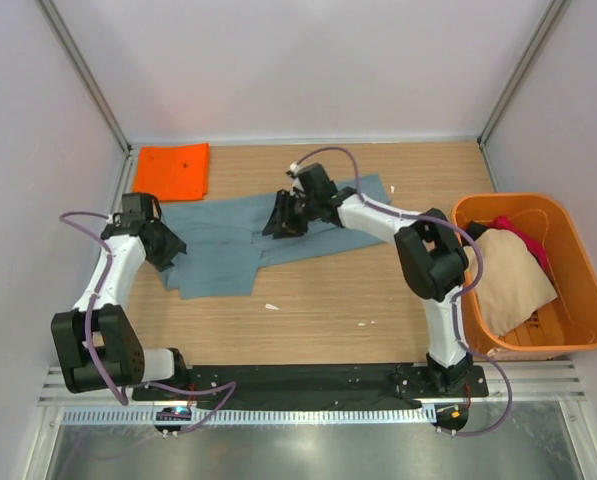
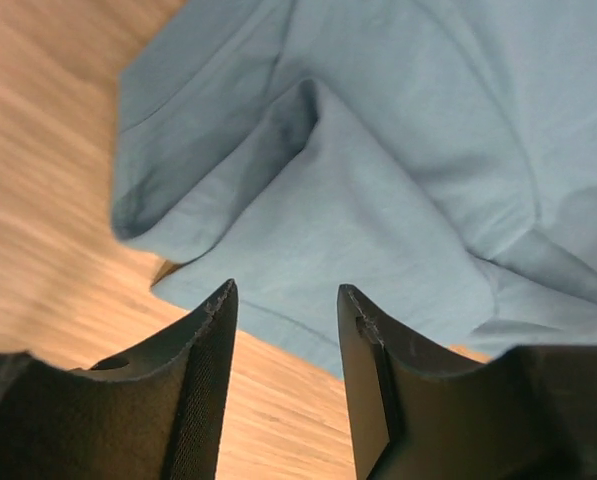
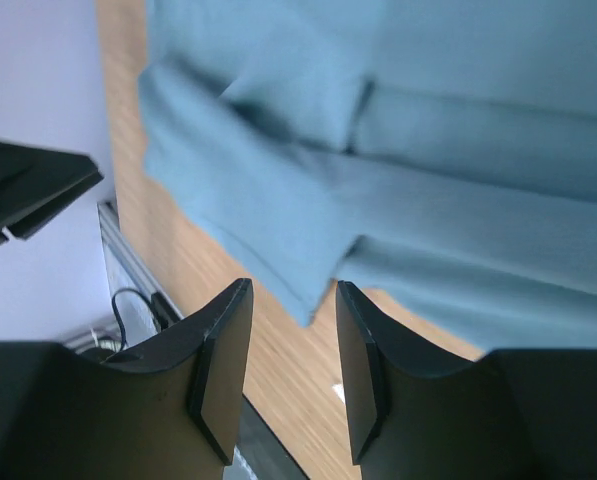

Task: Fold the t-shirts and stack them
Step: Fold the tshirt

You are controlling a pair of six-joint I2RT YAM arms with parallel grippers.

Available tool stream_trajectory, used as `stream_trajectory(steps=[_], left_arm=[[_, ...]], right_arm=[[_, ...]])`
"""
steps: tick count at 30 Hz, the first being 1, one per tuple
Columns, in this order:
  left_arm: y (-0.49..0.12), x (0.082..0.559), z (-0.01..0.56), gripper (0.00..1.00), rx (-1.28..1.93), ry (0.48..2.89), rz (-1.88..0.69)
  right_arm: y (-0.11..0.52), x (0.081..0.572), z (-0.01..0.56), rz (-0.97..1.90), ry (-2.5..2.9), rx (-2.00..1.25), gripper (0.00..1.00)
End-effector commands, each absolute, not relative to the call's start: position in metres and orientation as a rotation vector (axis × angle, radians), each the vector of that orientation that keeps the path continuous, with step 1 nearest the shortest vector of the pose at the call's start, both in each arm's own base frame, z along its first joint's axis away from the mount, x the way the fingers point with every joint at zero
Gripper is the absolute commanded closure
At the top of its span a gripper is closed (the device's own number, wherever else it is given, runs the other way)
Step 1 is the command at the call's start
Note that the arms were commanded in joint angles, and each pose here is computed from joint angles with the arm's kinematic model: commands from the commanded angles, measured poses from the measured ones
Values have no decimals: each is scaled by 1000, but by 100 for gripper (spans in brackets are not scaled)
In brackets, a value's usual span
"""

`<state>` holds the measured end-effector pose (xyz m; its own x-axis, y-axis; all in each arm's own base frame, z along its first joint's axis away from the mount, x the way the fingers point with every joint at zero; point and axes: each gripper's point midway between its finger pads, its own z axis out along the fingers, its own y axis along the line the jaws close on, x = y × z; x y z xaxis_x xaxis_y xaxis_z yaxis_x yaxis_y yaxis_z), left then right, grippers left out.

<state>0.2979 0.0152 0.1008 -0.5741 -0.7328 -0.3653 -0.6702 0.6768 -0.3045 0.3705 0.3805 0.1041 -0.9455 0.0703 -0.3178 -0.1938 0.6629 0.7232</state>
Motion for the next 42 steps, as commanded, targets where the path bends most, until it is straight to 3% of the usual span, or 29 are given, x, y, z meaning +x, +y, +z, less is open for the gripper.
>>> stream_trajectory(steps=[1,5,10,13,34,42], left_arm=[[23,270,95,57,-1221,2443,-69],[28,228,79,69,-1391,2458,71],[27,204,67,63,-1474,2428,95],[20,201,55,59,-1480,2468,62],[24,223,24,56,-1377,2543,74],[21,227,11,67,-1365,2564,54]], right_arm=[[422,343,119,1314,2500,-185,55],[423,295,93,1197,2597,-319,53],[424,251,75,1094,2658,-454,51],[423,249,70,1071,2671,-442,50],[452,243,25,1043,2774,-440,51],[453,232,12,964,2832,-441,54]])
